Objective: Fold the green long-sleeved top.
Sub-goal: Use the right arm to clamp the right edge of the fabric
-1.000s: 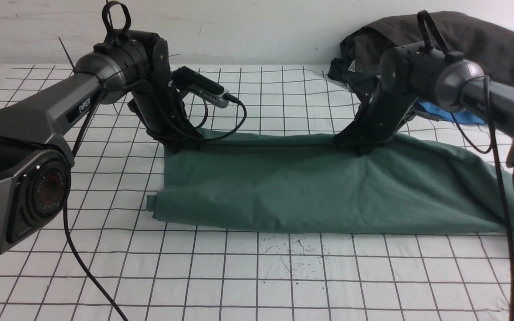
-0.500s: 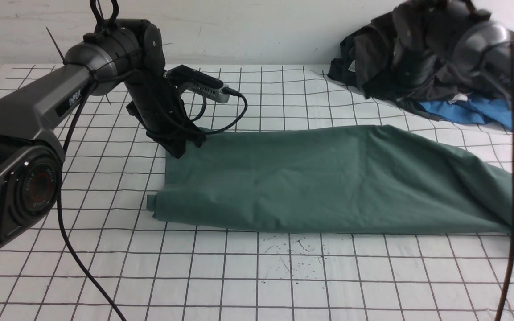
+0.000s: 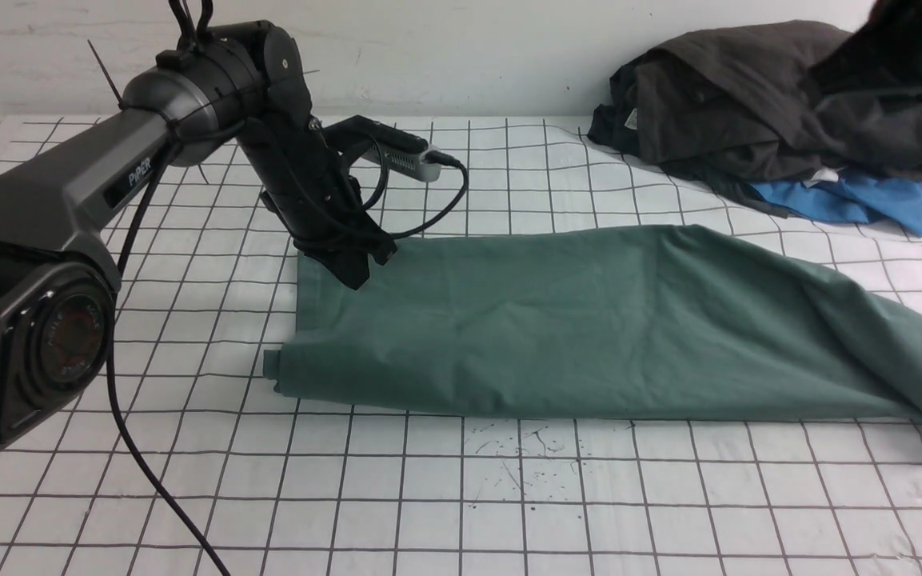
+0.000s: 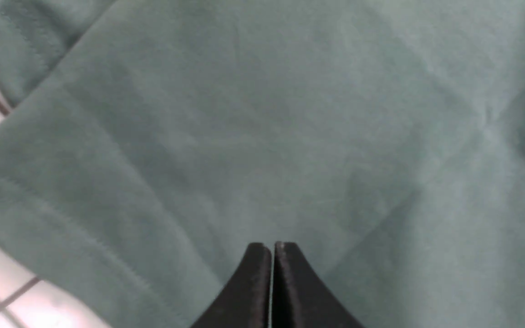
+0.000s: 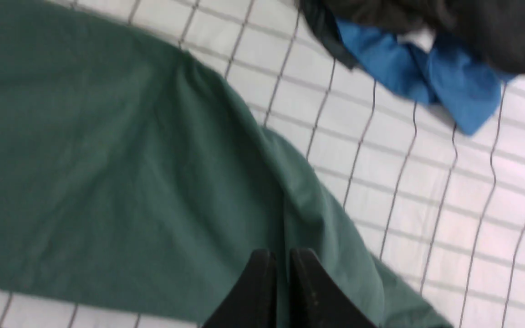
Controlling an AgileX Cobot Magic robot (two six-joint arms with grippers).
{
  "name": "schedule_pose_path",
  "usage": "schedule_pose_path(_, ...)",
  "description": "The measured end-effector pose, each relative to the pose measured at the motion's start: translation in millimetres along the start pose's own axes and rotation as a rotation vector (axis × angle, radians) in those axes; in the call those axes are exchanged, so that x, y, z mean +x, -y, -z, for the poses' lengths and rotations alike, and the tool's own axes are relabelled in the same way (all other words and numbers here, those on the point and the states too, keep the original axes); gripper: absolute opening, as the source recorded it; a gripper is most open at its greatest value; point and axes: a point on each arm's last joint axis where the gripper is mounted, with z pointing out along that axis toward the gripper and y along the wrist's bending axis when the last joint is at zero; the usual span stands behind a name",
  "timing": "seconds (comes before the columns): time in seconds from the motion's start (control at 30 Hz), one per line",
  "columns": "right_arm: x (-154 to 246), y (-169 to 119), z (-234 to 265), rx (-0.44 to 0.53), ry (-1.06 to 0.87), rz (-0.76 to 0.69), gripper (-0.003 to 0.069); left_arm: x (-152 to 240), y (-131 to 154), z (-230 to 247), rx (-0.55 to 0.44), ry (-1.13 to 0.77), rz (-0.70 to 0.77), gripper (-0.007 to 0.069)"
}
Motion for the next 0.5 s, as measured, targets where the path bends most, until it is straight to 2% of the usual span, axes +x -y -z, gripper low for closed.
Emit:
schedule_pose_path(0.13, 53.1, 7.3, -28.8, 0.022, -0.188, -0.108, 0.0049, -2.2, 4.3, 0.7, 0.045, 0.024, 0.018, -0.0007)
schedule_pose_path(0.2, 67.1, 9.9, -38.4, 0.023, -0.237, -0.143, 0.0057, -2.6, 5.0, 0.9, 0.053, 0.028, 0.021, -0.0007)
schedule_pose_path(0.3, 110.9, 24.6, -70.0, 0.024, -0.335, -0.271, 0.0128, -3.0, 5.6, 1.9, 0.056, 0.032, 0.022, -0.0007)
schedule_pose_path(0.4, 131.6, 34.1, -86.9, 0.012, -0.331, -0.357, 0.0241, -3.2, 5.9, 3.2, 0.055, 0.034, 0.021, -0.0007)
schedule_pose_path(0.43, 132.0, 34.8, -88.1, 0.012, -0.321, -0.362, 0.0250, -3.2, 5.9, 3.2, 0.055, 0.034, 0.021, -0.0007)
schedule_pose_path(0.5, 140.6, 38.7, -100.5, 0.006, -0.293, -0.405, 0.0354, -3.2, 5.9, 3.2, 0.055, 0.034, 0.021, -0.0007)
